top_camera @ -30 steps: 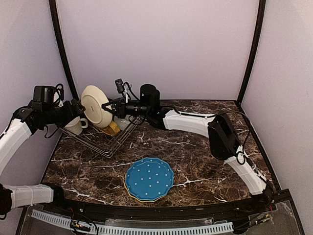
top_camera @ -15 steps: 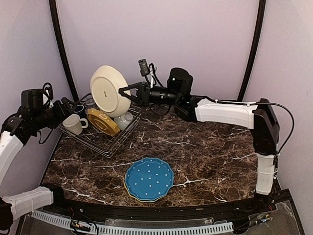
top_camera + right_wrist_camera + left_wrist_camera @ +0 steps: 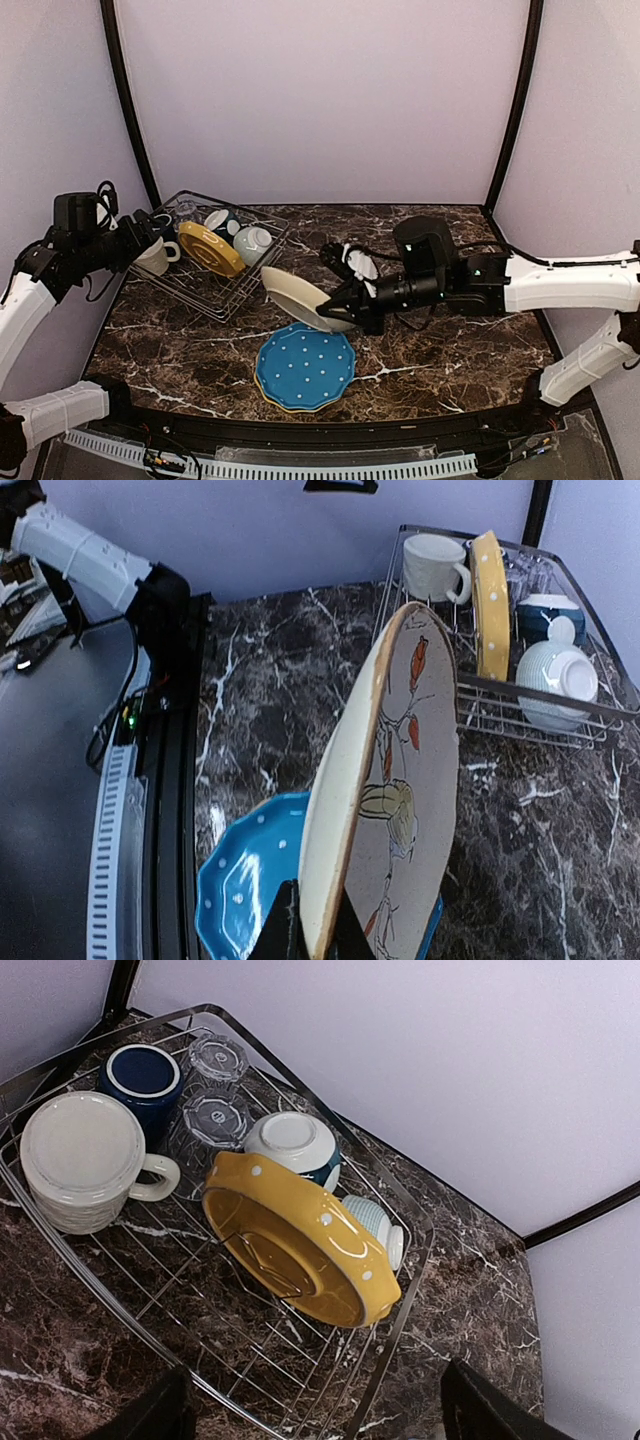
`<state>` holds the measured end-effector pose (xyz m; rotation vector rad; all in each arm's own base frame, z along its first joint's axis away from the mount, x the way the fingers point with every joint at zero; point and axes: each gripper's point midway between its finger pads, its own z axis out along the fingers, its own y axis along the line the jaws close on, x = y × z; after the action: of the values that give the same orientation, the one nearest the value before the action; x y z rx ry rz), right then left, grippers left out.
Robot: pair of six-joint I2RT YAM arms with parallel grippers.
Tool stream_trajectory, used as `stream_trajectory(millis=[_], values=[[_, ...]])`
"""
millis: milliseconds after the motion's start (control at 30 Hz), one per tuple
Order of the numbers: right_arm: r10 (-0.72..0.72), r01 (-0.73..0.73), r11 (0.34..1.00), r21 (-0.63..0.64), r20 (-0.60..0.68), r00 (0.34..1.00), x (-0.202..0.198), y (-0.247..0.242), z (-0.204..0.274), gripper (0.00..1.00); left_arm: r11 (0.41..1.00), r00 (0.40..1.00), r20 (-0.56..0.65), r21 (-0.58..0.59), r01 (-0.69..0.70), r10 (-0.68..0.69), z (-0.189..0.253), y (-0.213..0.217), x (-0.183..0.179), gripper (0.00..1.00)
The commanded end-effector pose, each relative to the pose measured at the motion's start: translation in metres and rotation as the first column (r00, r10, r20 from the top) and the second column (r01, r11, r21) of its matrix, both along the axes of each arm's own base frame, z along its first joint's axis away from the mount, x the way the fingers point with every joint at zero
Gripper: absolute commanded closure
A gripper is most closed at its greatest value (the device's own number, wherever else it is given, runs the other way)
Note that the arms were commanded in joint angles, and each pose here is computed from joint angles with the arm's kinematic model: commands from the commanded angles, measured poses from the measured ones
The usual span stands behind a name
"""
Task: Unload the mixed dishes from the dish rack
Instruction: Place the plate with another plate.
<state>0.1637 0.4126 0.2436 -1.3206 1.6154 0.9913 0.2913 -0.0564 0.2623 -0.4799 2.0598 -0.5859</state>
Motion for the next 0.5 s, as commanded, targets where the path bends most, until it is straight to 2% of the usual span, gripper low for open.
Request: stream_trajectory(millis=[0, 233, 467], values=[[-0.051, 0.050, 0.999, 0.012, 0.231, 0.972, -0.008, -0.029, 0.020, 1.00, 0.999, 1.000, 0.001, -0.027, 0.028, -0.028, -0.004, -0.007, 0.001, 0.16], [-0.011, 0.028, 0.998, -0.057, 0.272, 0.962, -0.028, -0.032, 0.006, 1.00, 0.999, 0.999, -0.012, -0.025, 0.044, -0.045, -0.007, -0.009, 0.001, 0.16], [-0.041, 0.149, 0.965, -0.217, 0.437, 0.899, -0.025, -0.015, -0.029, 1.00, 0.998, 0.999, -0.021, -0.033, 0.049, -0.050, -0.009, -0.011, 0.001, 0.16]])
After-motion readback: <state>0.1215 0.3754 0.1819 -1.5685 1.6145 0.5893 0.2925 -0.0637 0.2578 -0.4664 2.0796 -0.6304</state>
